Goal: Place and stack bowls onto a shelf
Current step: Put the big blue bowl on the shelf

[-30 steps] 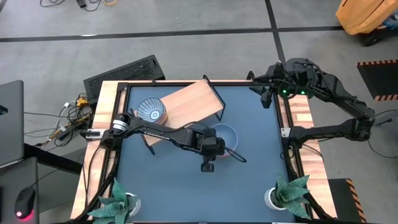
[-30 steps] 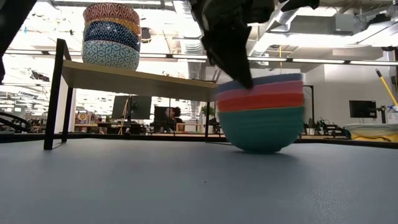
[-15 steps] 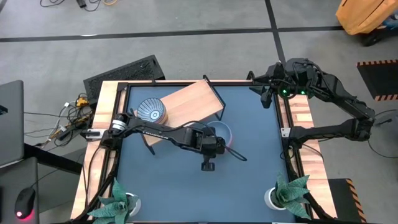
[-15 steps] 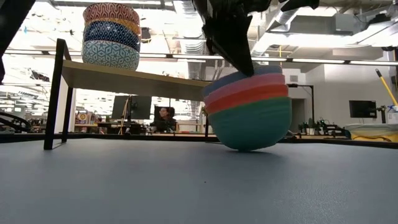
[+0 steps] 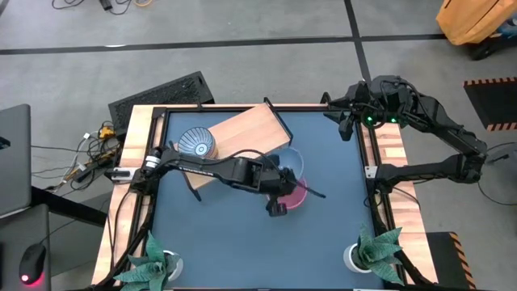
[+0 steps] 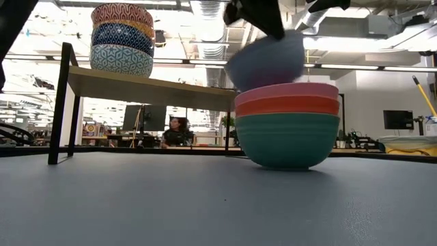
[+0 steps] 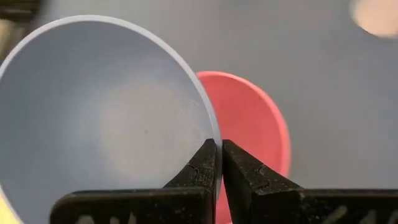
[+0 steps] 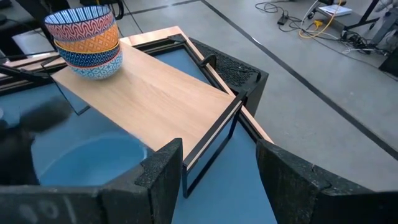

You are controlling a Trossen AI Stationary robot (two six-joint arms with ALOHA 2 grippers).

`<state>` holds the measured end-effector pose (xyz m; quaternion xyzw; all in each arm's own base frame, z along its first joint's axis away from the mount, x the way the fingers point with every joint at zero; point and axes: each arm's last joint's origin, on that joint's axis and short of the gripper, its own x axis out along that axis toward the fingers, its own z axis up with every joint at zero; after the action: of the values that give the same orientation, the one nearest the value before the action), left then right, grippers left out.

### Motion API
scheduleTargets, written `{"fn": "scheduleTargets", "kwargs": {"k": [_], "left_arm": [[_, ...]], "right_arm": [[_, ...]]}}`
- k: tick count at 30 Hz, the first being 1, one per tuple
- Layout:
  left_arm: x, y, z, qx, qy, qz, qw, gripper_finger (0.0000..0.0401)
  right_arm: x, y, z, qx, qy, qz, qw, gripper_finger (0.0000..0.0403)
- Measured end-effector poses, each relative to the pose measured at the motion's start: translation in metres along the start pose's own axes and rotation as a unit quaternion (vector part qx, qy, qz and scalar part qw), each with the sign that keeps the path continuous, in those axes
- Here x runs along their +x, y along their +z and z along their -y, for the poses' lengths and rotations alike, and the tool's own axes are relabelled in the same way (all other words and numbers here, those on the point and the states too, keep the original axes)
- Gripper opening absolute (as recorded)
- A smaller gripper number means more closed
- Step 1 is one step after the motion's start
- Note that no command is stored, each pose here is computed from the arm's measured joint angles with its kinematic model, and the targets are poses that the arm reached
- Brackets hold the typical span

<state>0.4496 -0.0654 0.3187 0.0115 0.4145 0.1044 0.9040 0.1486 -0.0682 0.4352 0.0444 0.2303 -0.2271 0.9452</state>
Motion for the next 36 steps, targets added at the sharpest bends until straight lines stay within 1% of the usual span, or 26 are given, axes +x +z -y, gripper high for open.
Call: {"fn": "scheduleTargets", "kwargs": {"k": [3,9,14,17,22,25,31,34,36], "left_arm": [[-0.012,0.006,-0.006,-0.016,0.050,0.005,0.999,0.0000],[-0.030,0.014,-0.016,-0.028,0.115,0.020,0.993,0.0000],[-0.028,0.004,-0.036,-0.069,0.146,-0.042,0.986,0.0000],[-0.026,0.000,-0.049,-0.079,0.151,-0.072,0.983,0.0000],[-0.023,0.001,-0.067,-0.071,0.155,-0.086,0.982,0.0000],[-0.023,0.002,-0.080,-0.075,0.143,-0.102,0.982,0.0000],[-0.019,-0.002,-0.105,-0.083,0.136,-0.135,0.978,0.0000],[-0.018,-0.004,-0.113,-0.092,0.119,-0.154,0.977,0.0000],[-0.018,-0.005,-0.117,-0.094,0.116,-0.160,0.976,0.0000]], "right_arm": [[0.000,0.000,0.000,-0.001,0.000,0.000,1.000,0.0230],[0.000,0.000,0.000,-0.002,0.000,0.000,1.000,0.0230],[0.000,0.000,0.000,-0.002,0.000,0.000,1.000,0.0230],[0.000,0.000,0.000,-0.002,0.000,0.000,1.000,0.0230],[0.000,0.000,0.000,-0.002,0.000,-0.001,1.000,0.0230],[0.000,0.000,0.000,-0.002,0.000,-0.001,1.000,0.0230],[0.000,0.000,0.000,-0.002,0.000,-0.001,1.000,0.0230],[0.000,0.000,0.000,-0.002,0.000,-0.001,1.000,0.0230],[0.000,0.000,0.000,-0.002,0.000,-0.001,1.000,0.0230]]}}
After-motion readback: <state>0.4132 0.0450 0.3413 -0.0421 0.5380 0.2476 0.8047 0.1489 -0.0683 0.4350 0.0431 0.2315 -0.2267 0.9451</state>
